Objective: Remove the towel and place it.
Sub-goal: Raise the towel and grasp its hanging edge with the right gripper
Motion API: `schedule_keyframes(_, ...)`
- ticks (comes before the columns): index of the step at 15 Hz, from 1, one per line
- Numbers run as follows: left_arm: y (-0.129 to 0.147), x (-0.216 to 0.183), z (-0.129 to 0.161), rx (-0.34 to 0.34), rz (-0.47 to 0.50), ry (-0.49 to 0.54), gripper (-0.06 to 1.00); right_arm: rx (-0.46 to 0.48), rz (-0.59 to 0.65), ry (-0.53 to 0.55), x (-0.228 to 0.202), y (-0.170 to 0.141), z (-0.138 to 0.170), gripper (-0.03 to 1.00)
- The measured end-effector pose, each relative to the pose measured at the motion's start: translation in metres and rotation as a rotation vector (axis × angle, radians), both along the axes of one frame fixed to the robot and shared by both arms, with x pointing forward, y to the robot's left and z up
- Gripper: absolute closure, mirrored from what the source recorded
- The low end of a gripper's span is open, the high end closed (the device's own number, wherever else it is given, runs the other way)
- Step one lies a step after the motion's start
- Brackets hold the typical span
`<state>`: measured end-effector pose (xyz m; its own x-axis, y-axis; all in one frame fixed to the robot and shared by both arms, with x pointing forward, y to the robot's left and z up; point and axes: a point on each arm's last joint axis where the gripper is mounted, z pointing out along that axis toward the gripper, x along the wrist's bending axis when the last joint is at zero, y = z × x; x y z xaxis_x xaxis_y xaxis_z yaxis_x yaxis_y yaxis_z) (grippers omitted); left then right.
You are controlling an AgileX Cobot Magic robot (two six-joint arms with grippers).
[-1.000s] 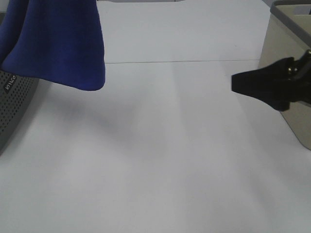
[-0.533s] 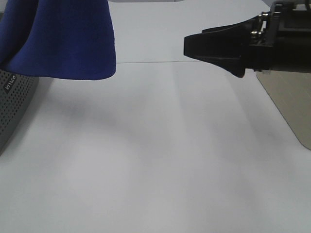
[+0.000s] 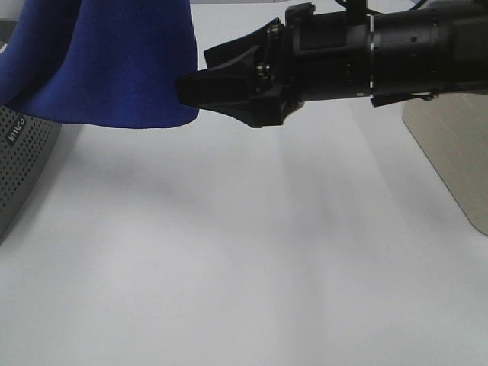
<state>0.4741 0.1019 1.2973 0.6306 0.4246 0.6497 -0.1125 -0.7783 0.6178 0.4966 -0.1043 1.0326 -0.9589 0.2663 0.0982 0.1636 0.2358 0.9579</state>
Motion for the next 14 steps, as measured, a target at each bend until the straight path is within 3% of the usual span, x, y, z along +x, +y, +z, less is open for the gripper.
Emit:
schedule_keyframes(6, 0.0, 0.0, 0.0, -0.001, -0.001, 0.001, 0.94, -0.022, -0.003, 0.003, 0.031, 0.022, -0.012, 0.29)
schedule_keyframes(10, 0.0, 0.0, 0.001, -0.006, -0.003, -0.006, 0.94, -0.011, 0.043, 0.054, 0.034, 0.028, -0.028, 0.37)
schedule_keyframes(12, -0.001, 0.0, 0.001, -0.009, -0.004, -0.01, 0.94, -0.008, 0.043, 0.068, 0.034, 0.028, -0.029, 0.5)
schedule_keyframes(14, -0.001, 0.0, 0.001, -0.009, -0.004, -0.01, 0.94, 0.015, 0.017, 0.16, 0.034, 0.028, -0.029, 0.78)
